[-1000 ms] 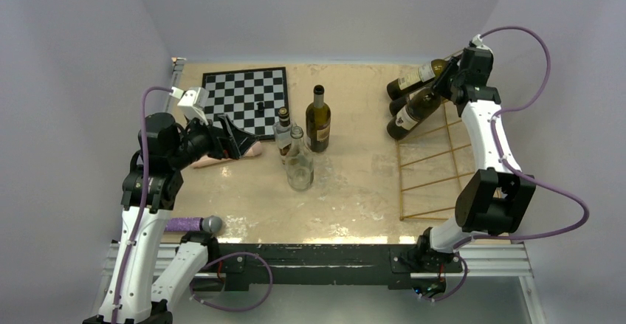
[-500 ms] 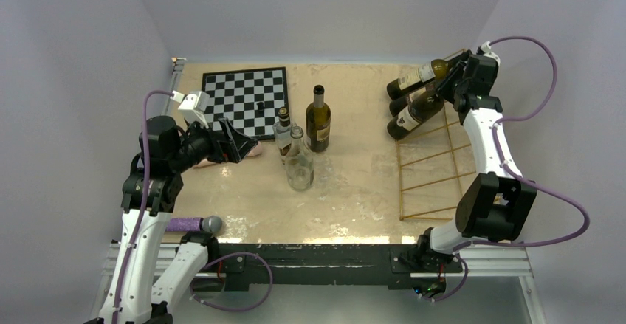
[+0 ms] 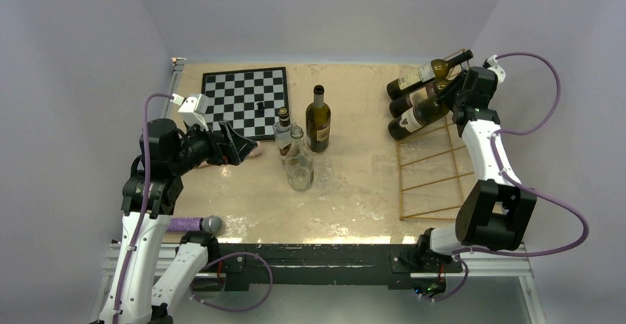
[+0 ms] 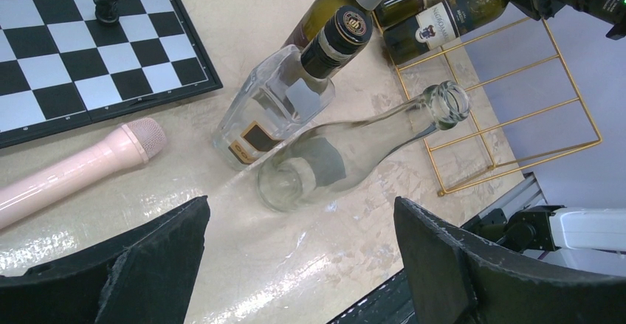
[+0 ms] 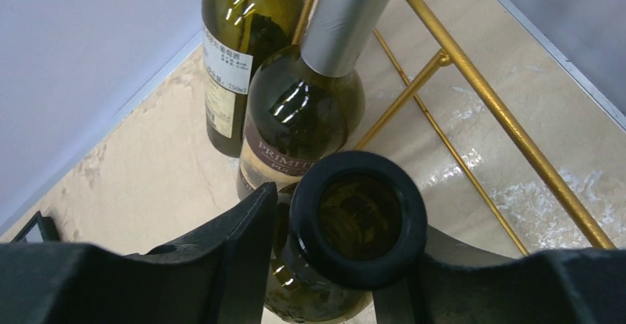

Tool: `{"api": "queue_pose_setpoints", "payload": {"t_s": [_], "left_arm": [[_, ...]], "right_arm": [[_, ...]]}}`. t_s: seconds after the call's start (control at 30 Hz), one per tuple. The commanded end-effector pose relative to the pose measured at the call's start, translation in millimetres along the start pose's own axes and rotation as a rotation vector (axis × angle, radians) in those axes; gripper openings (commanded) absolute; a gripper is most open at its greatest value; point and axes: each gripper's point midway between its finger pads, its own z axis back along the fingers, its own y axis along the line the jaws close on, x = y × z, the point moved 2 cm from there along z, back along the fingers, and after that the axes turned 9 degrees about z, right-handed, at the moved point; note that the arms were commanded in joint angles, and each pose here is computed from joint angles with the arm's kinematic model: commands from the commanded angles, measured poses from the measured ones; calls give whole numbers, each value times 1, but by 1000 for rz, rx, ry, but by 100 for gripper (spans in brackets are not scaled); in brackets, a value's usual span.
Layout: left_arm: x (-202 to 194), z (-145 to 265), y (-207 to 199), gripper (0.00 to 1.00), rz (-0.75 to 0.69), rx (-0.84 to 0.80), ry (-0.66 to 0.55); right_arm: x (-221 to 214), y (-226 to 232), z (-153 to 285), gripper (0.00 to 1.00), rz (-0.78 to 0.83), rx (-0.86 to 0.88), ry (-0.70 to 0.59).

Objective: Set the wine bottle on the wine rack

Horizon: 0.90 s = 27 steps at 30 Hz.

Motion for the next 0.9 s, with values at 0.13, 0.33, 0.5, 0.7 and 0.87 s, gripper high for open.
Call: {"api": "queue_pose_setpoints", "payload": {"t_s": [0.13,0.33,0.5,0.7,0.87], "left_arm": [[-2,1,4,98,-15,8,-8],[-3,-1,6,98,-11,10,-7],[-5,-2,7,98,-8,10,-3],[-9,-3,10,98,1,17,8],[-9,-1,8,98,-2,13,2]], "right_arm": [[-21,-8,2,57,-36,-29,40],[-35,-18,4,68,-49,-73,66],[-40,-26,10,78,-52,-105,60],[-39,-32,18,82,-41,-136,62],[-28,-38,35,87,-26,-183,45]]}}
